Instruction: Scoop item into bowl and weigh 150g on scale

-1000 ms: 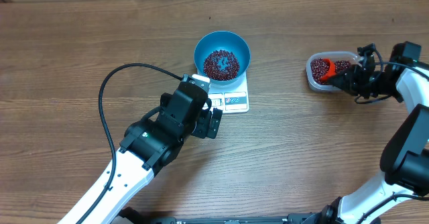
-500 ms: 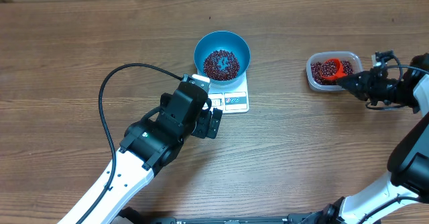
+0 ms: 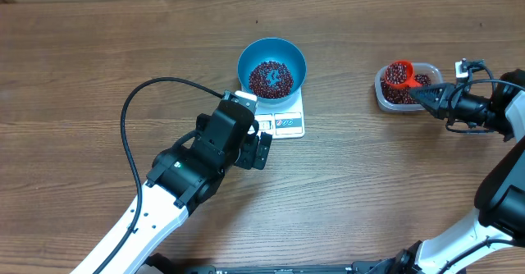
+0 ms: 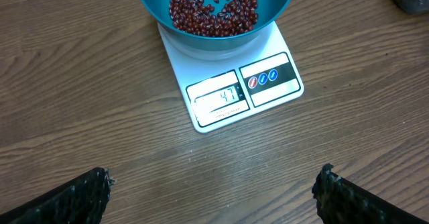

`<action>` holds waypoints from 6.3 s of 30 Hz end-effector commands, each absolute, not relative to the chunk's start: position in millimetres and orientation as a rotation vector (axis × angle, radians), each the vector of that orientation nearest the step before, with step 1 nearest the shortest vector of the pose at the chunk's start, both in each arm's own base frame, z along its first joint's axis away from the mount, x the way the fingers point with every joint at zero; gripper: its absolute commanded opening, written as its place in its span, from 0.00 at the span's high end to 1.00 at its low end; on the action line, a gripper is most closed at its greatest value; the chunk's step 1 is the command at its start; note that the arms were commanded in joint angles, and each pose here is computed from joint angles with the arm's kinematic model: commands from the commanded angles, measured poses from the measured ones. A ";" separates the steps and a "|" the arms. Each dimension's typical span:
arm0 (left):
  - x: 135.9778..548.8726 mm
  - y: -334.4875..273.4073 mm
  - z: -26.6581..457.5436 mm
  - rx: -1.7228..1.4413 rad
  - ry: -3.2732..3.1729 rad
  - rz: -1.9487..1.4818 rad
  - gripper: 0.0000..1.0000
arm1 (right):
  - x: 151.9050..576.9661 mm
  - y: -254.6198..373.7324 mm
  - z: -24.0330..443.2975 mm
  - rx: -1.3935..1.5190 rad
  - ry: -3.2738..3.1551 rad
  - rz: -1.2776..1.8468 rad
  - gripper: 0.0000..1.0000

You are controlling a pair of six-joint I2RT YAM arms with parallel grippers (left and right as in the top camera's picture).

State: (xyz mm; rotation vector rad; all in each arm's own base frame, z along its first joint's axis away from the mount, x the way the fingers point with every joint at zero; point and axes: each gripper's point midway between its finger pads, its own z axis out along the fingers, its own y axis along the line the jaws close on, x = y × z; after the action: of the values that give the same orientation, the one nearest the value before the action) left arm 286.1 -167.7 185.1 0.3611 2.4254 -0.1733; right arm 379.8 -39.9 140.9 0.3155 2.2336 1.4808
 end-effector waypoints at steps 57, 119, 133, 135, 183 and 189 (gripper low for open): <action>286.9 -166.8 185.1 0.342 2.423 -0.166 0.00 | 444.8 199.8 138.3 -0.545 2.225 1.186 0.96; 286.9 -166.8 185.1 0.342 2.423 -0.166 0.00 | 449.8 89.8 239.2 -0.419 2.138 0.580 0.96; 286.9 -166.8 185.1 0.342 2.423 -0.166 0.00 | 399.1 -36.8 180.8 0.012 2.544 0.184 0.96; 286.9 -166.8 185.1 0.342 2.423 -0.166 0.00 | 396.1 -43.1 168.5 0.034 2.592 0.144 0.96; 286.9 -166.8 185.1 0.342 2.423 -0.166 0.00 | 432.9 -53.3 121.6 0.111 2.604 0.144 0.92; 286.9 -166.8 185.1 0.342 2.423 -0.166 0.00 | 434.5 -53.7 122.5 0.110 2.597 0.141 0.82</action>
State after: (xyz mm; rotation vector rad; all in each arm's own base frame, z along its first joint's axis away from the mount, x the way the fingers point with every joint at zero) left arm 286.1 -167.7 185.0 0.3612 2.4258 -0.1731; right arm 430.1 -50.7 117.5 0.1069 2.6183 0.1563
